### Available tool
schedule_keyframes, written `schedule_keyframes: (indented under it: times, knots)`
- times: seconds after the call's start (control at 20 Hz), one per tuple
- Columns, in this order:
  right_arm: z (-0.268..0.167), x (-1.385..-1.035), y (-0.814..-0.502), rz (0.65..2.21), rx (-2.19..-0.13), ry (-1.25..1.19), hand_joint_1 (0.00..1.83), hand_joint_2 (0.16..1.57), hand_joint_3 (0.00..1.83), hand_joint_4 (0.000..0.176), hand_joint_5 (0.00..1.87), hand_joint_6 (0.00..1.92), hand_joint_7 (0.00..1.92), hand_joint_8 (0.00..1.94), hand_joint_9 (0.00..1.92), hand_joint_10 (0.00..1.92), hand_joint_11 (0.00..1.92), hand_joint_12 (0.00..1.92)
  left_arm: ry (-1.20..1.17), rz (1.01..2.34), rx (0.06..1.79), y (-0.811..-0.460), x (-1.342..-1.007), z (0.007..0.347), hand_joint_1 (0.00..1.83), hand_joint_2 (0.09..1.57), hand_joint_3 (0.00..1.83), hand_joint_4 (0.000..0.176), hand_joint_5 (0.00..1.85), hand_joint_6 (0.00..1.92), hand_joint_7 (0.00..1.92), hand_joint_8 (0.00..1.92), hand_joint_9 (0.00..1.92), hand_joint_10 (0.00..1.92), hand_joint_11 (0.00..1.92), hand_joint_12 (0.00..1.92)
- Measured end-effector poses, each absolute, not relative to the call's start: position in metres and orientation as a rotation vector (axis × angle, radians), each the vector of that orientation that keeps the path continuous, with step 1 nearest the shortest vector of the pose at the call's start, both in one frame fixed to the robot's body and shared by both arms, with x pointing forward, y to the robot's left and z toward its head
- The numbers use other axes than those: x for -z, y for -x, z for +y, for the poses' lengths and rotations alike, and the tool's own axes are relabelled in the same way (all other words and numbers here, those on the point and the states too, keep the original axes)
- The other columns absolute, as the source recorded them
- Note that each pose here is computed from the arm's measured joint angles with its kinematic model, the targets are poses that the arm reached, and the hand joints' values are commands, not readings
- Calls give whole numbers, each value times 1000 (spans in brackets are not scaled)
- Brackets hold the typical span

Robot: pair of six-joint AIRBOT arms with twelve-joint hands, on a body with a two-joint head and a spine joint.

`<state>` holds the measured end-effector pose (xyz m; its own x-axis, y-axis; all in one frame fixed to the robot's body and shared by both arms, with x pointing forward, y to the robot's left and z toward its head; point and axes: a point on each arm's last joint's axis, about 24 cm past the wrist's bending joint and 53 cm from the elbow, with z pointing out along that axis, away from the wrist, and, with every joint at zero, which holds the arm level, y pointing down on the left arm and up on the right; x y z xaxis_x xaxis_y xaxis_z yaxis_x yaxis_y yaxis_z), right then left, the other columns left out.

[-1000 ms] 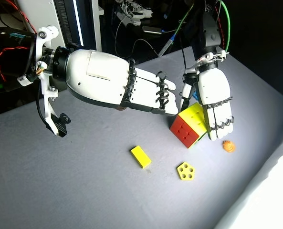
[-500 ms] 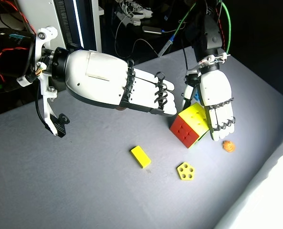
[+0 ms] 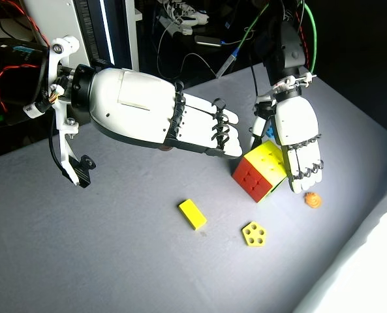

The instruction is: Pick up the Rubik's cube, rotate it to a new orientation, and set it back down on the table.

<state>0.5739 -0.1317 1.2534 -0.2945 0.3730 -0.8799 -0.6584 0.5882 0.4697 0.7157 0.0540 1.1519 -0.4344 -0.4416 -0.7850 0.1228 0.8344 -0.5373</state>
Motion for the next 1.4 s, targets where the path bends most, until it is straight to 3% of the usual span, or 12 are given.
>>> schedule_keyframes:
  times: [0.15, 0.25, 0.3, 0.4, 0.45, 0.5, 0.55, 0.6, 0.75, 1.15, 1.35, 1.4]
  knots:
    - [-132, -1253, -574, 1570, -1030, 247, 72, 1226, 2, 0, 13, 4, 98, 5, 67, 2, 0, 0, 245, 1923, 651, -716, -1151, 54, 1003, 1096, 36, 0, 0, 0, 0, 0, 8, 3, 22, 11]
    - [-132, -1253, -574, 1570, -1029, 247, 102, 1215, 0, 0, 19, 5, 109, 7, 82, 7, 0, 0, 244, 1926, 652, -715, -1150, 54, 1038, 1095, 0, 0, 213, 33, 317, 38, 341, 78, 0, 1006]
    - [-132, -1253, -574, 1570, -1029, 247, 105, 1215, 0, 0, 23, 7, 108, 6, 85, 8, 2, 1, 233, 1918, 648, -716, -1152, 54, 1062, 1068, 14, 0, 341, 27, 425, 151, 359, 414, 0, 1259]
    - [-132, -1253, -574, 1570, -1029, 247, 98, 1221, 1, 0, 19, 4, 106, 4, 77, 4, 1, 1, 221, 1907, 638, -717, -1155, 54, 1089, 1089, 11, 0, 461, 82, 225, 967, 216, 1198, 8, 1584]
    - [-132, -1253, -574, 1570, -1029, 248, 98, 1222, 1, 0, 15, 2, 106, 3, 79, 5, 4, 2, 242, 1914, 648, -716, -1153, 55, 1120, 1107, 0, 0, 397, 660, 131, 1443, 171, 1531, 65, 1783]
    - [-131, -1253, -574, 1571, -1030, 248, 98, 1222, 1, 0, 15, 2, 106, 3, 79, 5, 4, 2, 242, 1915, 651, -716, -1153, 54, 1120, 1107, 0, 0, 397, 660, 131, 1443, 171, 1531, 65, 1783]
    - [-132, -1253, -574, 1569, -1030, 248, 84, 1218, 0, 0, 11, 1, 111, 4, 90, 8, 15, 8, 242, 1915, 652, -716, -1153, 54, 1025, 1267, 29, 0, 540, 1466, 211, 1629, 206, 1687, 96, 1909]
    - [-132, -1253, -574, 1570, -1030, 248, 98, 1215, 0, 0, 20, 4, 115, 5, 91, 8, 19, 12, 246, 1918, 653, -716, -1152, 54, 1001, 1308, 19, 0, 579, 1553, 221, 1693, 202, 1762, 119, 1919]
    - [-132, -1253, -574, 1568, -1027, 251, 67, 1219, 0, 0, 16, 1, 105, 1, 81, 1, 6, 116, 248, 1919, 663, -715, -1154, 52, 1090, 1353, 5, 0, 581, 1466, 530, 1830, 265, 1855, 254, 1921]
    - [-135, -1269, -564, 1485, -1050, 282, 104, 1214, 0, 0, 37, 3, 128, 1, 106, 1, 0, 230, 214, 1925, 689, -699, -1187, 53, 1039, 1344, 0, 0, 570, 1566, 266, 1859, 216, 1904, 255, 1921]
    - [-140, -1270, -567, 1474, -1035, 292, 118, 1212, 0, 0, 28, 4, 120, 6, 96, 2, 0, 159, 205, 1927, 670, -694, -1203, 60, 1049, 1402, 6, 0, 499, 1574, 485, 1918, 228, 1919, 280, 1921]
    - [-140, -1274, -566, 1453, -1039, 304, 129, 1209, 0, 0, 42, 7, 134, 7, 104, 4, 0, 130, 199, 1922, 670, -692, -1209, 60, 1042, 1342, 0, 0, 575, 1561, 275, 1848, 233, 1907, 269, 1921]
